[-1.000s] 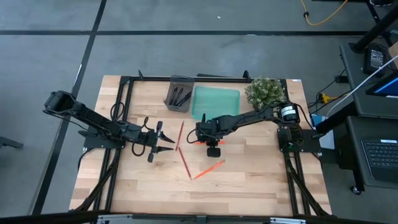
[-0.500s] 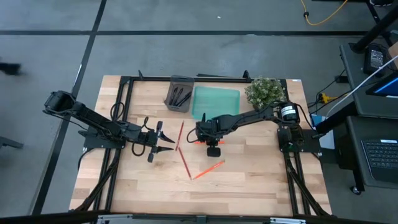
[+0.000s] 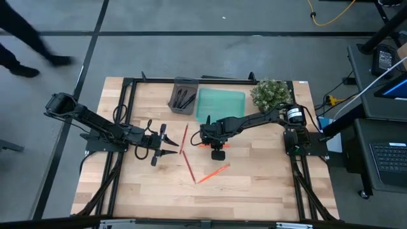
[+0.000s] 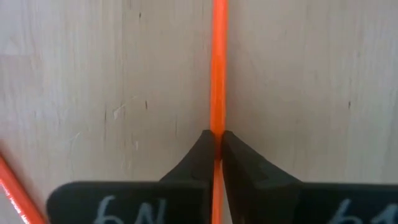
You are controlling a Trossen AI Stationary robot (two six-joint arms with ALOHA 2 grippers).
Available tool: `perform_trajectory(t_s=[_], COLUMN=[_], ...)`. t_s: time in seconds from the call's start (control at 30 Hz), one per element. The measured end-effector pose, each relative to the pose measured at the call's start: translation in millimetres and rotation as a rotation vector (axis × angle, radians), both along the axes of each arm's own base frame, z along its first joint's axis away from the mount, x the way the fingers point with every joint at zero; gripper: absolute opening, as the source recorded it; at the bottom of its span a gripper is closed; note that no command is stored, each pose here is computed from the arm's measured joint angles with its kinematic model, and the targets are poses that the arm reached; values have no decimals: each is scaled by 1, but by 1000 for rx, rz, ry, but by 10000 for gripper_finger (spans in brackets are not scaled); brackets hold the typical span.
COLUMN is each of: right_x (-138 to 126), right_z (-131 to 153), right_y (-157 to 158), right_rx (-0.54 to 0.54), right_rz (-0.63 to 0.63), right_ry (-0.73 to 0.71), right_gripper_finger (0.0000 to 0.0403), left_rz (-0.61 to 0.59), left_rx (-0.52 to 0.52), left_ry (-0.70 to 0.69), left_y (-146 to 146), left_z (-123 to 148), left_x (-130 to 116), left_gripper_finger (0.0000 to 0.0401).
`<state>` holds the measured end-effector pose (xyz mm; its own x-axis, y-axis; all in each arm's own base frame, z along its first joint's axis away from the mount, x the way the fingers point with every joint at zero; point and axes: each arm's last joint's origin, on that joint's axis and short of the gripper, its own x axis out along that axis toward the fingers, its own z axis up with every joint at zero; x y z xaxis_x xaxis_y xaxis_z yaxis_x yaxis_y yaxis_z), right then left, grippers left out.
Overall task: Sort pens & pencils
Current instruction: Put the orange pencil into the green bin
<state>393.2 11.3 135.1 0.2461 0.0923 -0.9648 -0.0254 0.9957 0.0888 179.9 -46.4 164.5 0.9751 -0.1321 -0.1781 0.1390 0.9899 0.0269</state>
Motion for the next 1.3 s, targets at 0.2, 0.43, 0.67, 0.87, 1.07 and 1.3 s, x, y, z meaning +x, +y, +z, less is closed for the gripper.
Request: perform_trajectory(t_s=[0.2, 0.43, 0.67, 0.87, 1.07, 1.3], right_x=[3, 3, 3, 5, 7, 5], right_z=[14, 18, 19, 20, 21, 21], right_y=[1, 0, 0, 0, 6, 21], right_rx=[1, 0, -3, -1, 20, 30], right_rz=[3, 1, 0, -5, 15, 23], right_ry=[-1, 9, 7, -13, -36, -29], right_gripper_finger=[12, 4, 8, 9, 42, 112], left_rz=[1, 0, 0, 9, 9, 9], left_rx=[1, 3, 2, -45, -45, -41], left_ry=[5, 11, 11, 17, 17, 17], left_y=[0, 0, 0, 0, 0, 0], left_z=[0, -1, -1, -1, -1, -1], left_x=[0, 0, 0, 0, 0, 0], left_gripper_finger=[132, 132, 132, 132, 132, 132])
